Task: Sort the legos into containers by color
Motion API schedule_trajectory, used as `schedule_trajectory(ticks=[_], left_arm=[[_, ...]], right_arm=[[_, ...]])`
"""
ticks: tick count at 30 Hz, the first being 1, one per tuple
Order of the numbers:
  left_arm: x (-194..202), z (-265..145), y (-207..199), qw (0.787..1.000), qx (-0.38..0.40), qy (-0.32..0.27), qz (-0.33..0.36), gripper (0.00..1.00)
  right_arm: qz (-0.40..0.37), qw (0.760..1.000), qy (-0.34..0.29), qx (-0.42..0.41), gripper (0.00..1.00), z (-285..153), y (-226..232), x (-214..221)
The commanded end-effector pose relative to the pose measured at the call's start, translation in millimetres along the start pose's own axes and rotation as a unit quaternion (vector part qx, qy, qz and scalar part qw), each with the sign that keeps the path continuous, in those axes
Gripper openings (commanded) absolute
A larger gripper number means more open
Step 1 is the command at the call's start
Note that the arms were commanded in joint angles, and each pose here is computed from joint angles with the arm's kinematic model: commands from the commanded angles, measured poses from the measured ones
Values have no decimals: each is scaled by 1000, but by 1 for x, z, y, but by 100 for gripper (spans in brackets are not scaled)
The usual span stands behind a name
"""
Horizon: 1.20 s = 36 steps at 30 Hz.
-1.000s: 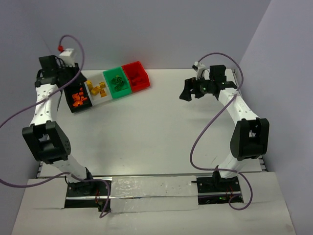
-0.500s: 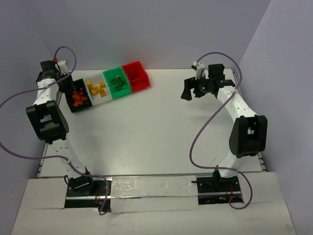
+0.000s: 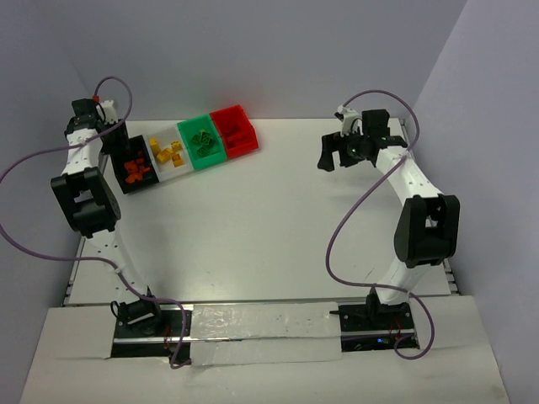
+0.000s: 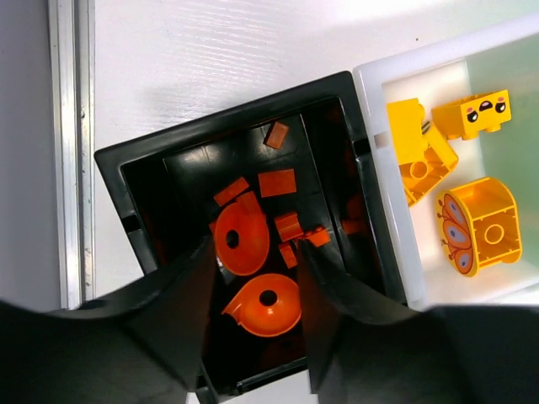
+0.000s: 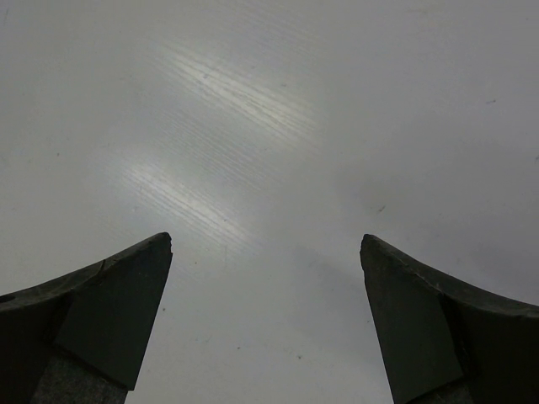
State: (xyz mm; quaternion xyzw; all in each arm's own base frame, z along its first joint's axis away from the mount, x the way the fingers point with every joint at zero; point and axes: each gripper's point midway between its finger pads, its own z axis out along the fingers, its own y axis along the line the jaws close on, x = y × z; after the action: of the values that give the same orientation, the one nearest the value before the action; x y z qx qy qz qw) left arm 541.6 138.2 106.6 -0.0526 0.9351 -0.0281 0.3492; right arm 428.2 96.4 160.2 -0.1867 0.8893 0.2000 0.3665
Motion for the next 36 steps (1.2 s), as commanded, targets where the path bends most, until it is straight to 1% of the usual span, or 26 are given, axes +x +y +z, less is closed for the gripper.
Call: schedule_trajectory(ticks=[1, 2, 5, 8, 10, 11, 12, 13, 15, 17, 19, 21, 25, 28, 36], left_arm=[[-27, -16, -8, 999, 11, -31, 14, 59], [-29, -19, -11, 999, 17, -35, 16, 67], [-39, -31, -21, 998, 26, -48, 28, 69], [-43, -48, -54, 996, 57, -51, 55, 73], [-47, -64, -77, 993, 61, -60, 78, 74], [-41, -60, -93, 992, 69, -53, 90, 74], [-43, -73, -121, 989, 65, -64, 117, 74], [-36, -84, -141, 986, 71, -67, 132, 75], [-29, -93, -184, 980, 100, -78, 155, 76], [-22, -101, -208, 977, 125, -80, 154, 89], [-13, -110, -240, 972, 161, -76, 151, 93], [-10, -113, -253, 971, 178, -71, 146, 95], [-9, -120, -271, 968, 197, -71, 141, 96], [-2, -123, -278, 967, 189, -73, 152, 96], [2, -128, -280, 967, 174, -82, 165, 96]], right_arm=[[-3, 999, -32, 27, 100, -6, -18, -31], [-4, 999, -36, 29, 100, -6, -21, -36], [-6, 998, -46, 34, 100, -9, -24, -46], [-6, 997, -69, 46, 100, -17, -28, -62], [-7, 995, -88, 54, 100, -27, -27, -73], [-3, 994, -96, 56, 100, -28, -27, -76], [5, 990, -126, 62, 100, -37, -23, -90], [10, 987, -145, 64, 100, -43, -20, -98], [3, 982, -177, 62, 100, -56, -9, -113], [-5, 981, -184, 62, 100, -59, -1, -117], [-16, 982, -179, 54, 100, -57, 12, -117], [-20, 982, -180, 50, 100, -59, 17, -115], [-37, 983, -176, 39, 100, -58, 37, -103], [-49, 984, -171, 31, 100, -57, 49, -97], [-53, 984, -168, 30, 100, -58, 51, -93]])
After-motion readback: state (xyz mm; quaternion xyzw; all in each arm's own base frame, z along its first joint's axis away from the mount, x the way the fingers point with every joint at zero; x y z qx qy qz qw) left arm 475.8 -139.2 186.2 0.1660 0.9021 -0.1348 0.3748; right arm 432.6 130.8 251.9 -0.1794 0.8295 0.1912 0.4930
